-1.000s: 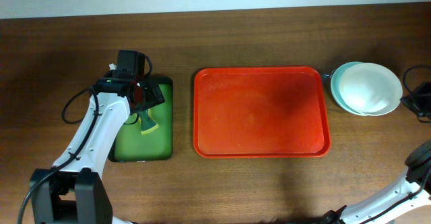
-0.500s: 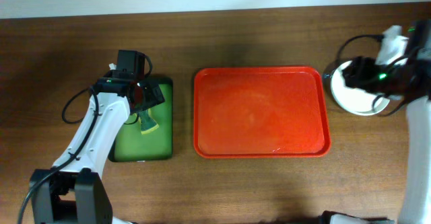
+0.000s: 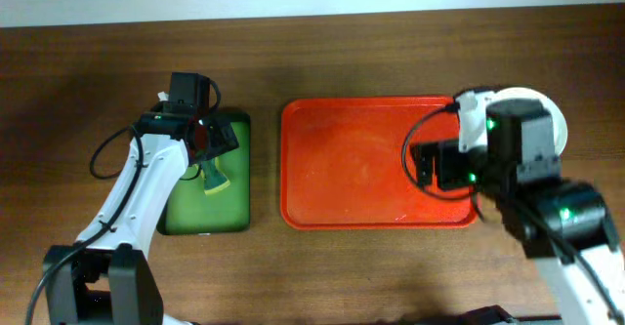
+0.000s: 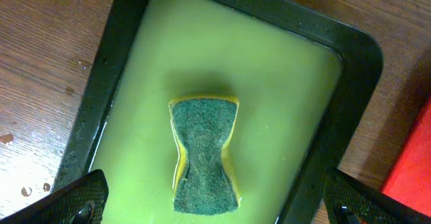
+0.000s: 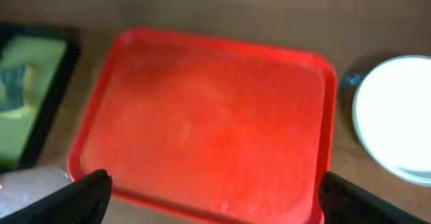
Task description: Clean dirty plates on tray and stack at the side
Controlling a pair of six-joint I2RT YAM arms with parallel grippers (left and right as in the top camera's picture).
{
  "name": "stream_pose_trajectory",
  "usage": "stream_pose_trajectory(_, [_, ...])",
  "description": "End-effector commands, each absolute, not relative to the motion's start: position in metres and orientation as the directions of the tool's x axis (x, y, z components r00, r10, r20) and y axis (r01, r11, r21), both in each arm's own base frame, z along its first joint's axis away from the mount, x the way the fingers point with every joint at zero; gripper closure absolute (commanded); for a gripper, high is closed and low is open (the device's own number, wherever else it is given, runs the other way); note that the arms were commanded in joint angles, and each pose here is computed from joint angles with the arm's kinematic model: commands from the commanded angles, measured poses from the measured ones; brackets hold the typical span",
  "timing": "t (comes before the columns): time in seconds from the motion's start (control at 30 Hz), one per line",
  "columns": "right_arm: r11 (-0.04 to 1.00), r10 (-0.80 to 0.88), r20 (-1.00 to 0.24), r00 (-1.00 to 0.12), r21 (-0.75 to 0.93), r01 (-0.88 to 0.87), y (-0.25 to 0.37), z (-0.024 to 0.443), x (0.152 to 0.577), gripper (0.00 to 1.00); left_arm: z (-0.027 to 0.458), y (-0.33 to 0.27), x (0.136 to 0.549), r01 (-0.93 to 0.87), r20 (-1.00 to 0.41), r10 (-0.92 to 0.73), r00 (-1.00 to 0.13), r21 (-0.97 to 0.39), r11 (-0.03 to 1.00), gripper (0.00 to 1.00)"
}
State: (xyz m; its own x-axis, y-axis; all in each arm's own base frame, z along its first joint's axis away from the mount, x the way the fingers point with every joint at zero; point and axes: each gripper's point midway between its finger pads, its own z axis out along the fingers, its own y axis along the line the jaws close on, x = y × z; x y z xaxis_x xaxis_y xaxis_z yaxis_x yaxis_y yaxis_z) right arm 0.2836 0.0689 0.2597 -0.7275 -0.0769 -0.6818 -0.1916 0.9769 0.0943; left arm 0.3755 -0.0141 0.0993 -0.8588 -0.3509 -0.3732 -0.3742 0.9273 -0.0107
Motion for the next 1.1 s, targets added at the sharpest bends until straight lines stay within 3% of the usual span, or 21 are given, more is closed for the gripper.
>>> stream_pose_trajectory(0.0, [0.974,-0.035,-0.842,-0.539,0.092,-0.207,0.063,0.232,0.275,0.01,0.108,-0.014,0.378,-0.374,-0.395,-0.351,-0.849,-0.022,0.927,0.01])
stream_pose_trajectory(0.07, [0.972,0.014,-0.948,-0.318,0.088,-0.220,0.057,0.214,0.266,0.01,0.108,-0.014,0.378,-0.374,-0.395,-0.351,-0.849,-0.022,0.927,0.01])
stream_pose_trajectory(0.23, [0.981,0.063,-0.998,0.011,0.059,-0.187,0.039,0.194,0.251,0.02,0.108,-0.014,0.378,-0.374,-0.395,-0.351,-0.849,-0.022,0.927,0.01])
stream_pose_trajectory(0.37, [0.993,0.062,-0.997,0.054,0.056,-0.107,0.019,0.190,0.246,0.01,0.108,-0.014,0.378,-0.374,-0.395,-0.351,-0.849,-0.022,0.927,0.01])
stream_pose_trajectory(0.47, [0.997,0.060,-0.995,-0.078,0.063,-0.034,0.007,0.156,0.246,0.01,0.108,-0.014,0.378,-0.374,-0.395,-0.351,-0.849,-0.022,0.927,0.01])
stream_pose_trajectory(1.07, [0.998,0.058,-0.995,-0.076,0.061,-0.035,0.007,0.157,0.246,0.01,0.103,-0.013,0.369,-0.374,-0.358,-0.349,-0.866,0.000,0.928,0.01])
